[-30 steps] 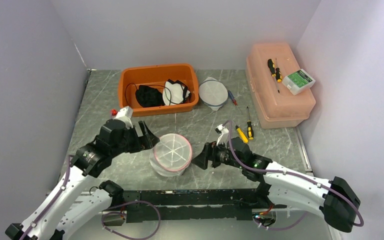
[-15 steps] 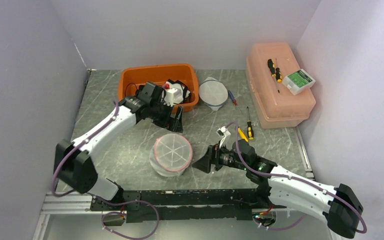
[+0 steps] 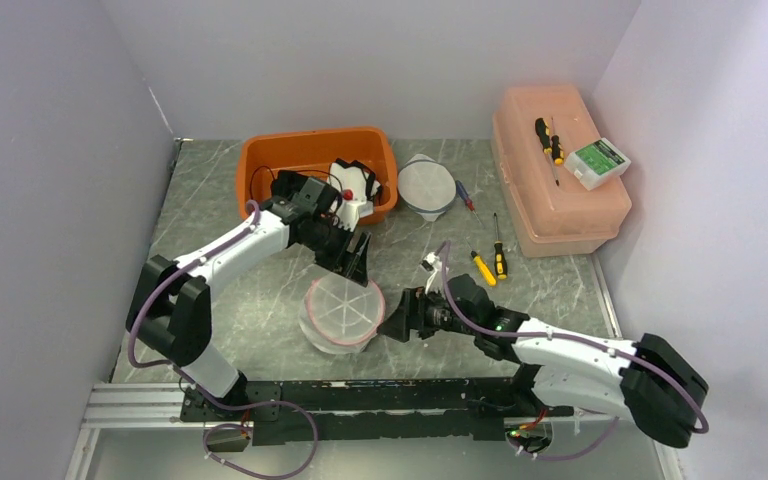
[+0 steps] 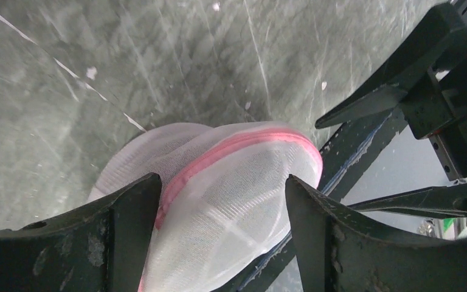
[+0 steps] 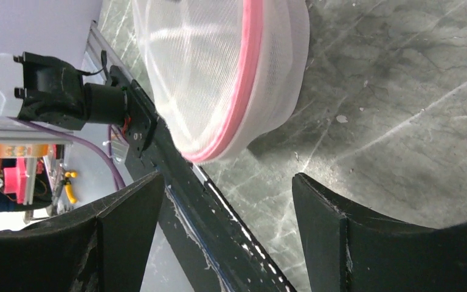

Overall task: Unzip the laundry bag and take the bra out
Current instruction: Adjust the laundry bag at the center of the board.

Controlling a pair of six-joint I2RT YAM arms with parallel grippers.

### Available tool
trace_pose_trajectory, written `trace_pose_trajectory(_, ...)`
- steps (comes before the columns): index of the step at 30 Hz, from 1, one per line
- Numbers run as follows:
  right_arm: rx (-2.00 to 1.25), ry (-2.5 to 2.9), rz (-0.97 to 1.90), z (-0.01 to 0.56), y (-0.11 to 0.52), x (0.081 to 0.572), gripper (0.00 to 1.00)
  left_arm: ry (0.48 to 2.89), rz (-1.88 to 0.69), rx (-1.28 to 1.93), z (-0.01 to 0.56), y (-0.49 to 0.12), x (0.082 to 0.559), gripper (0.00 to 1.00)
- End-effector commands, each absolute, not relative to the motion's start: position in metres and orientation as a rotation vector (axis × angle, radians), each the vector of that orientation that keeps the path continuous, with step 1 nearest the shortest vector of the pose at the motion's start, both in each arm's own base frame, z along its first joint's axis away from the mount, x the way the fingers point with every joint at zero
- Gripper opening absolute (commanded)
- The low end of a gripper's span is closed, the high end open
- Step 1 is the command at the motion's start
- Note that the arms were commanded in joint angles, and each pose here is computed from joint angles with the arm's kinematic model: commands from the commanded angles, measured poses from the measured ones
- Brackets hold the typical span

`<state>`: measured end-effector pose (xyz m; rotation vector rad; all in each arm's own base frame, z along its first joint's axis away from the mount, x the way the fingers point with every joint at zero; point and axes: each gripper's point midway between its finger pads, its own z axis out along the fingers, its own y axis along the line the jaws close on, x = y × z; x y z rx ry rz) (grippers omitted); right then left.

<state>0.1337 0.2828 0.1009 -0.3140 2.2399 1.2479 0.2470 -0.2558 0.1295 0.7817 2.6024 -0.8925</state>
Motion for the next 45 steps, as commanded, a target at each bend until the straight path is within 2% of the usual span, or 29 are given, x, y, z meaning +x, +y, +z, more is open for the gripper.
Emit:
trace_pose_trajectory(1, -0.278, 2.097, 1.354, 0.141, 0.309, 0.155, 0.79, 2.586, -0.993, 0.841, 0.127, -0.267, 0.227, 0.78)
trace_pose_trajectory(4, -0.263, 2.075, 1.372, 0.145, 0.313, 0.160, 0.69, 2.593, -1.001, 0.872, 0.123, -0.271, 0.217, 0.78)
trace_pose_trajectory(7, -0.239, 2.080, 1.364, 0.141, 0.314, 0.165, 0.55, 2.592, -1.017, 0.889, 0.123, -0.273, 0.211, 0.72)
trace_pose_trajectory(12, -0.225, 2.087, 1.348, 0.137, 0.312, 0.173, 0.36, 2.584, -1.070, 0.892, 0.126, -0.278, 0.205, 0.44)
trace_pose_trajectory(14, -0.228, 2.085, 1.341, 0.137, 0.311, 0.176, 0.31, 2.590, -1.081, 0.890, 0.124, -0.278, 0.203, 0.37)
trace_pose_trajectory(18, -0.255, 2.079, 1.294, 0.140, 0.305, 0.183, 0.28, 2.587, -1.116, 0.877, 0.127, -0.281, 0.200, 0.12)
trace_pose_trajectory(19, -0.268, 2.076, 1.283, 0.142, 0.304, 0.186, 0.28, 2.576, -1.126, 0.871, 0.129, -0.282, 0.200, 0.05)
trace_pose_trajectory(20, -0.297, 2.063, 1.278, 0.146, 0.302, 0.188, 0.30, 2.561, -1.131, 0.857, 0.132, -0.283, 0.201, 0.03)
trace_pose_trajectory(21, -0.313, 2.072, 1.269, 0.148, 0.300, 0.189, 0.36, 2.542, -1.141, 0.837, 0.137, -0.285, 0.203, 0.03)
trace_pose_trajectory(24, -0.333, 2.075, 1.192, 0.166, 0.289, 0.196, 0.72, 2.464, -1.182, 0.746, 0.160, -0.293, 0.209, 0.03)
trace_pose_trajectory(27, -0.312, 2.035, 1.072, 0.188, 0.265, 0.198, 0.84, 2.363, -1.252, 0.615, 0.194, -0.303, 0.217, 0.03)
trace_pose_trajectory(31, -0.293, 1.968, 0.951, 0.222, 0.229, 0.190, 0.89, 2.229, -1.335, 0.407, 0.237, -0.309, 0.226, 0.03)
trace_pose_trajectory(36, -0.219, 1.880, 0.871, 0.248, 0.190, 0.178, 0.90, 2.023, -1.466, 0.107, 0.283, -0.317, 0.238, 0.03)
trace_pose_trajectory(41, -0.110, 1.781, 0.876, 0.254, 0.168, 0.173, 0.89, 1.796, -1.557, -0.179, 0.303, -0.326, 0.239, 0.03)
trace_pose_trajectory(45, -0.066, 1.776, 0.929, 0.244, 0.170, 0.169, 0.88, 1.620, -1.542, -0.387, 0.299, -0.322, 0.239, 0.03)
